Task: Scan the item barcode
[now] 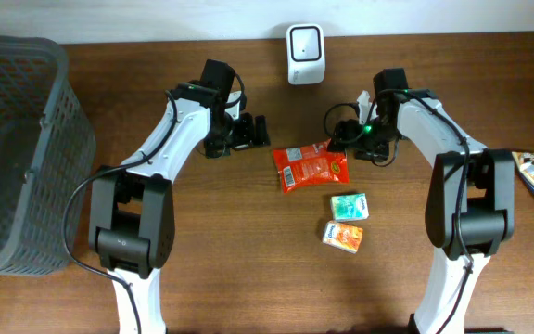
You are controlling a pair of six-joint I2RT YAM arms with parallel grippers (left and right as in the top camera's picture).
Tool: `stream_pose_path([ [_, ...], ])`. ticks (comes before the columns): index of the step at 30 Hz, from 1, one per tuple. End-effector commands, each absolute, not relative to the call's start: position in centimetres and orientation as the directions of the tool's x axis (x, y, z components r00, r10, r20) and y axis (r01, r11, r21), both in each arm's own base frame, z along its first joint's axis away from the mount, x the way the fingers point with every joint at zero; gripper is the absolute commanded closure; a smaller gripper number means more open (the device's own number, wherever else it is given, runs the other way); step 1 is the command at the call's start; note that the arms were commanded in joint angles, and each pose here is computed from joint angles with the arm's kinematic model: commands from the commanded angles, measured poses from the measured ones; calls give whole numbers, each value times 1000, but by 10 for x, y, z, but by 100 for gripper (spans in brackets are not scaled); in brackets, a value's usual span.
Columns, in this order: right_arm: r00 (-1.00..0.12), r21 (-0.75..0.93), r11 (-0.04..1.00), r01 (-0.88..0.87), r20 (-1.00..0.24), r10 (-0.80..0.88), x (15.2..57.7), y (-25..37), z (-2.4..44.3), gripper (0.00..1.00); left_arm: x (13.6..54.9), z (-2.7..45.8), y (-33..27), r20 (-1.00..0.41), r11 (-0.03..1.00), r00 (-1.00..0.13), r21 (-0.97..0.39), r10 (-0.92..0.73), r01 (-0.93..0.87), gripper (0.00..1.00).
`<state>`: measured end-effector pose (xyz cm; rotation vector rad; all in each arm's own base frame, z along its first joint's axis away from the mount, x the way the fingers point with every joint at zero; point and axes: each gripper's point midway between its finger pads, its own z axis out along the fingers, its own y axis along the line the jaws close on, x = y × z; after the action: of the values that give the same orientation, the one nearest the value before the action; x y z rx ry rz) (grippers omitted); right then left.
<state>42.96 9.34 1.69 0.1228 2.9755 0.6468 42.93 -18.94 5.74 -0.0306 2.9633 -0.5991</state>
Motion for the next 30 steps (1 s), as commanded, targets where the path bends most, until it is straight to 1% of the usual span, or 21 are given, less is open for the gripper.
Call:
stream_pose_path([
  [1, -995, 419, 906, 62, -42, 87, 423, 100, -10, 21, 426, 55, -192, -98, 917, -995, -398, -28, 14, 1],
  [4, -998, 545, 838, 21, -37, 50, 415, 127, -21, 22, 426, 52, -186, -102, 930, -994, -368, -32, 8, 1],
  [7, -999, 553, 833, 31, -7, 42, 400, 130, -33, 39, 424, 51, -184, -93, 934, -995, -357, -32, 3, 1],
  [9, -999, 553, 833, 33, -2, 41, 395, 130, -37, 58, 424, 51, -184, -93, 934, -995, -357, -32, 3, 1],
  [10, -999, 553, 833, 32, -3, 41, 394, 130, -39, 73, 424, 51, -184, -92, 934, -995, -357, -32, 3, 1],
  [12, -999, 553, 833, 31, -5, 41, 395, 130, -39, 96, 424, 51, -184, -92, 934, -995, -357, -32, 3, 1],
  [14, -999, 554, 832, 30, -11, 44, 397, 130, -37, 96, 424, 51, -184, -91, 934, -995, -356, -32, 2, 1],
  [16, -998, 553, 832, 45, -7, 59, 405, 122, -22, 96, 423, 51, -184, -88, 935, -996, -355, -32, 2, 1],
  [17, -998, 552, 834, 24, -32, 49, 412, 116, -2, 96, 423, 50, -183, -90, 936, -995, -352, -32, 2, 1],
  [18, -996, 517, 856, 10, -69, 53, 423, 102, 26, 96, 423, 50, -183, -90, 937, -995, -349, -32, 1, 1],
  [20, -988, 387, 922, 14, -136, 72, 437, 74, 71, 96, 424, 50, -183, -91, 937, -995, -349, -33, 1, 1],
  [22, -976, 238, 971, 22, -206, 72, 445, 50, 117, 96, 424, 50, -183, -95, 937, -995, -349, -33, 2, 1],
  [25, -961, 148, 989, 28, -267, 67, 446, 37, 164, 96, 425, 50, -183, -98, 938, -995, -348, -33, 3, 1],
  [28, -960, 141, 990, 0, -278, 39, 441, 48, 189, 96, 426, 51, -183, -101, 937, -994, -348, -33, 4, 1],
  [30, -962, 134, 990, -34, -273, 4, 438, 63, 189, 96, 426, 51, -183, -103, 937, -994, -349, -34, 5, 1],
])
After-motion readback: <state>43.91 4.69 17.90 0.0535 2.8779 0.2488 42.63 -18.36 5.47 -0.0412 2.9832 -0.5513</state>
